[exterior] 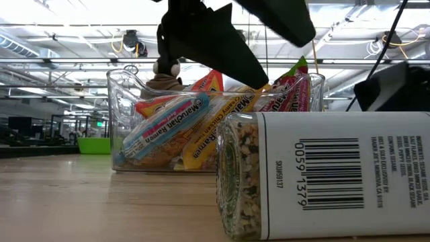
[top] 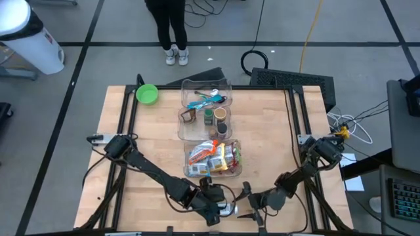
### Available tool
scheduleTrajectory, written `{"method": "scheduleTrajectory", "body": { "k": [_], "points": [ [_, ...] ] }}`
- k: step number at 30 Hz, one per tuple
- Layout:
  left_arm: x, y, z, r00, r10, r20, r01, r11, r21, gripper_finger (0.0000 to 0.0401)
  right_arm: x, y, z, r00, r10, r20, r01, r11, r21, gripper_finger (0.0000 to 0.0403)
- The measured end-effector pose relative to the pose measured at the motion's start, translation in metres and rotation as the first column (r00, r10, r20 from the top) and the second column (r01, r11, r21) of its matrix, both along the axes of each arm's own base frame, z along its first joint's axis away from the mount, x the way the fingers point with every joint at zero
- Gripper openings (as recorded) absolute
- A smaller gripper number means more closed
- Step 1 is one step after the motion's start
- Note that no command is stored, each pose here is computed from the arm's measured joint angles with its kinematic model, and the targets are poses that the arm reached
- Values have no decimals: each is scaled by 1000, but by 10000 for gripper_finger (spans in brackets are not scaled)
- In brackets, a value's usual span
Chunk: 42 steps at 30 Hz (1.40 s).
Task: Pick & Place Food Item
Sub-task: Put the white seasoning bottle into the middle transparent bin
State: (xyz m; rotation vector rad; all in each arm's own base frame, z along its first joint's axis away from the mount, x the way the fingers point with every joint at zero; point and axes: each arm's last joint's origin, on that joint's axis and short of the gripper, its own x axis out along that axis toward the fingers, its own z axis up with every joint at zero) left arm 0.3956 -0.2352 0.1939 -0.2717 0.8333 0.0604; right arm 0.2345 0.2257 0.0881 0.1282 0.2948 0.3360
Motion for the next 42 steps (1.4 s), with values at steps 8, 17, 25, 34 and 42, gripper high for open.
{"method": "scheduleTrajectory", "body": {
  "k": [8,17,25,34,42],
  "points": [
    [3,6,-1,1000,-28,-6,28,999,44,250,5,-4,-1,992,-130,-1,129,989,-65,297],
    [6,12,-1,999,-54,-8,54,995,78,250,8,-9,-5,987,-153,-41,150,986,-69,297],
    [7,13,-1,999,-51,-5,51,996,75,250,8,-11,-10,986,-143,-85,136,987,-80,297],
    [8,12,0,999,-46,8,45,997,65,250,11,-11,-17,991,-98,-87,93,994,-62,297],
    [8,13,1,999,-45,11,44,997,62,250,17,-8,-27,994,-78,-78,75,996,-50,297]
  ]
}}
